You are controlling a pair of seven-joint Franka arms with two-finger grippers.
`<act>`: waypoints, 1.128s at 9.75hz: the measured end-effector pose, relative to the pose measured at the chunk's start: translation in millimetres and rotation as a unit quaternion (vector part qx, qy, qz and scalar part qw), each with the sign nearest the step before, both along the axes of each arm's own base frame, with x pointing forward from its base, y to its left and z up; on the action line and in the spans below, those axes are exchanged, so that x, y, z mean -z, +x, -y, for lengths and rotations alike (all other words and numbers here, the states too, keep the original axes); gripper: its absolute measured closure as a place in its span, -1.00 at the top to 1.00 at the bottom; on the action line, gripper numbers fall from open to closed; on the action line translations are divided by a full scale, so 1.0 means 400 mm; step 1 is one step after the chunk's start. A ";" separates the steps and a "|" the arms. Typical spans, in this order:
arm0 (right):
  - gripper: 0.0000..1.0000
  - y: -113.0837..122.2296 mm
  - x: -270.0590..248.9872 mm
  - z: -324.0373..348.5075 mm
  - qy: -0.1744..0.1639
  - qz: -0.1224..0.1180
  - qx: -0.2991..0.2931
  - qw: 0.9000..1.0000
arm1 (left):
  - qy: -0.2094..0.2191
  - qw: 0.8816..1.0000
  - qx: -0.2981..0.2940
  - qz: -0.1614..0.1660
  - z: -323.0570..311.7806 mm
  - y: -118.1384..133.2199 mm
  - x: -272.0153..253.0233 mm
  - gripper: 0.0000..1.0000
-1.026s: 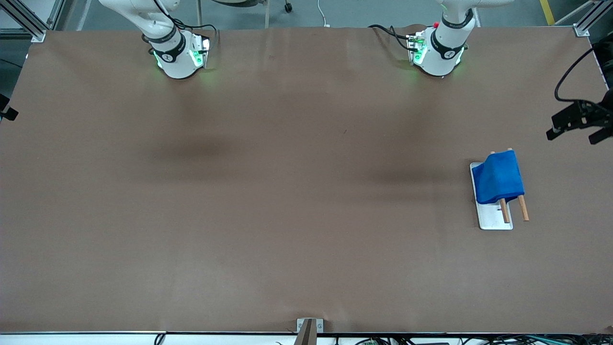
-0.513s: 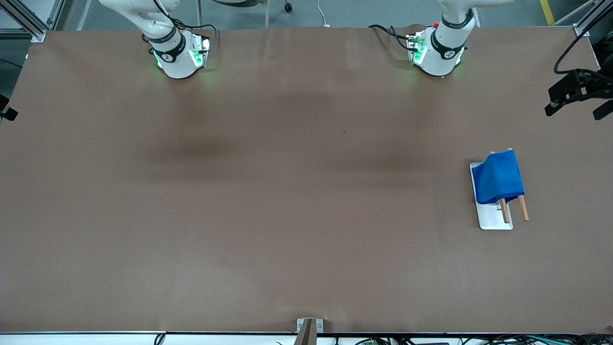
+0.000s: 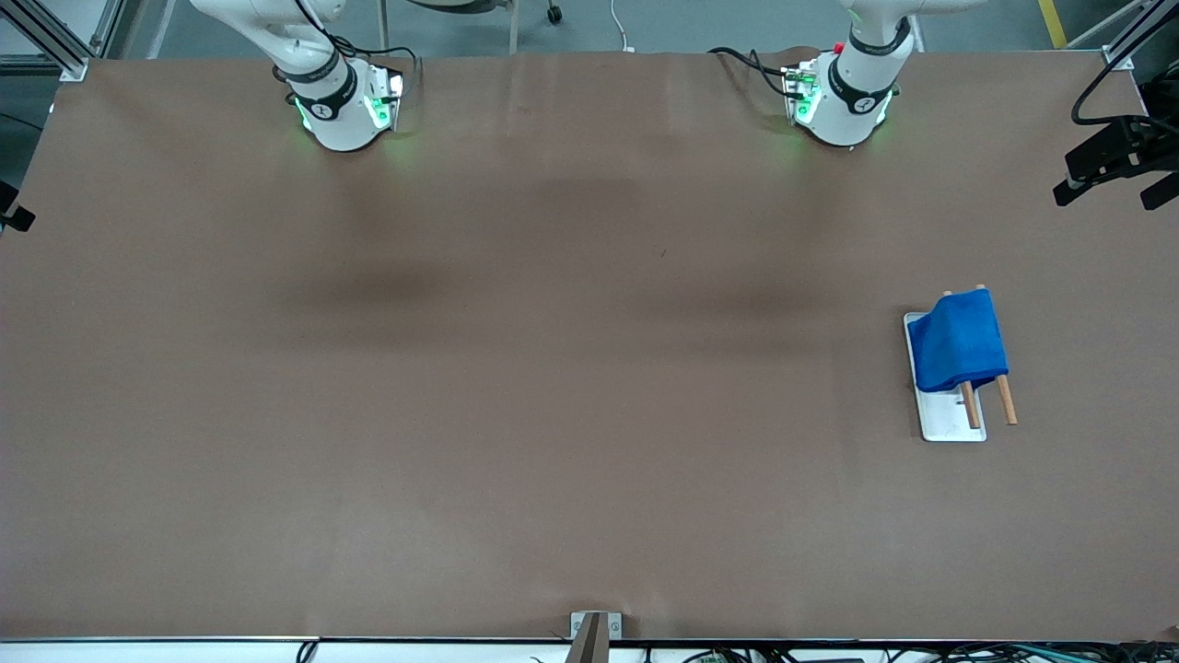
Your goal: Right arm passes towel to left arm to hang
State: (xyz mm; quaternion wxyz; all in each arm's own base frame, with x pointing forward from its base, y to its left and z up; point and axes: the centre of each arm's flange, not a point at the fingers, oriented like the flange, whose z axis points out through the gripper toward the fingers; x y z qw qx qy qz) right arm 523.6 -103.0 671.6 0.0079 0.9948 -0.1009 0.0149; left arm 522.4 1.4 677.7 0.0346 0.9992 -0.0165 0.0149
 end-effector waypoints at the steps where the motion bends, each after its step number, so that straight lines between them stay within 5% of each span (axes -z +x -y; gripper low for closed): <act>1: 1.00 0.000 0.000 0.000 0.000 0.000 0.000 1.000 | 0.000 1.000 0.001 -0.002 0.004 0.001 0.004 1.00; 11: 1.00 0.000 0.000 0.000 0.000 0.000 0.000 1.000 | 0.010 1.000 0.005 -0.007 0.007 0.008 0.022 1.00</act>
